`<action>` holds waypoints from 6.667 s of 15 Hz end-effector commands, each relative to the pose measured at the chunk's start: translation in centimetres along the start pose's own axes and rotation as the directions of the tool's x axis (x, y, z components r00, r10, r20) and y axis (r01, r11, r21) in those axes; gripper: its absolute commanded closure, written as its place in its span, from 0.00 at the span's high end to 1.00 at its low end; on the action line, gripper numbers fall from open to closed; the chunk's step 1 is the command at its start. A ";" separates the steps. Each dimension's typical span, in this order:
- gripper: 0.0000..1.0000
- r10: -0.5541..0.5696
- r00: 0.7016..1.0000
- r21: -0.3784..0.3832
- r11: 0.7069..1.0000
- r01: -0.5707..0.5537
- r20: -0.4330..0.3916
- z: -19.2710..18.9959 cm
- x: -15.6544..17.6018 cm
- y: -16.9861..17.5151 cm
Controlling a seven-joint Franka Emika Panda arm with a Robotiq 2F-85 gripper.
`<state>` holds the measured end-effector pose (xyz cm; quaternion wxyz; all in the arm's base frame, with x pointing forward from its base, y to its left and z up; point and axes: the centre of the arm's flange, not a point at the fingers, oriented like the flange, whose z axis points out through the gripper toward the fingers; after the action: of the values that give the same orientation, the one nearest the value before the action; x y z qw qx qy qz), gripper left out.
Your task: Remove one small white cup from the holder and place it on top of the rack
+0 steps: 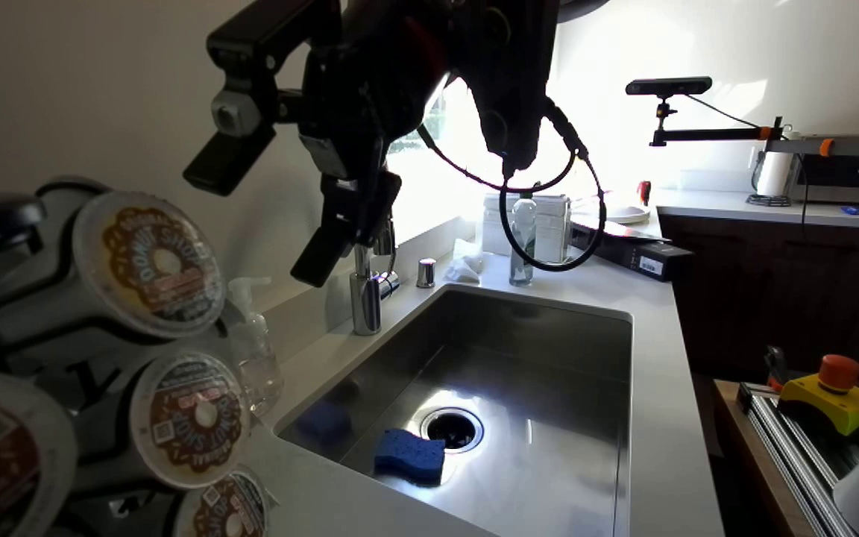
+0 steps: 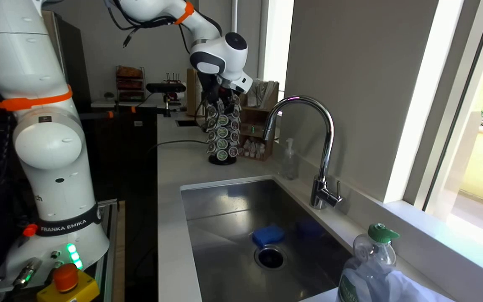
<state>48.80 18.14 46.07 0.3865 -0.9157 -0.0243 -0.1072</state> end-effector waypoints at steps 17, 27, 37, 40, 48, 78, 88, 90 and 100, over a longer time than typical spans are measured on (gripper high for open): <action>0.97 -0.017 0.989 0.080 0.996 0.029 -0.149 1.9 -1.3 0.8; 0.90 0.000 0.990 0.110 0.994 0.016 -0.144 2.9 -1.3 1.0; 0.81 0.014 0.989 0.123 0.992 0.005 -0.148 3.3 -1.1 1.2; 0.79 0.017 0.989 0.127 0.992 0.003 -0.150 3.3 -1.1 1.2; 0.66 0.021 0.988 0.136 0.991 0.000 -0.152 3.4 -1.1 1.3; 0.56 0.018 0.983 0.154 0.988 0.010 -0.180 2.6 -1.1 0.8; 0.01 0.008 0.982 0.156 0.988 0.022 -0.190 2.3 -1.1 0.7; 0.01 0.008 0.981 0.155 0.988 0.022 -0.192 2.2 -1.0 0.7; 0.01 -0.032 0.983 0.111 0.992 0.053 -0.182 1.5 -0.6 -0.2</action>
<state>48.80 18.87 44.79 0.4485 -0.8726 -0.0056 -0.1932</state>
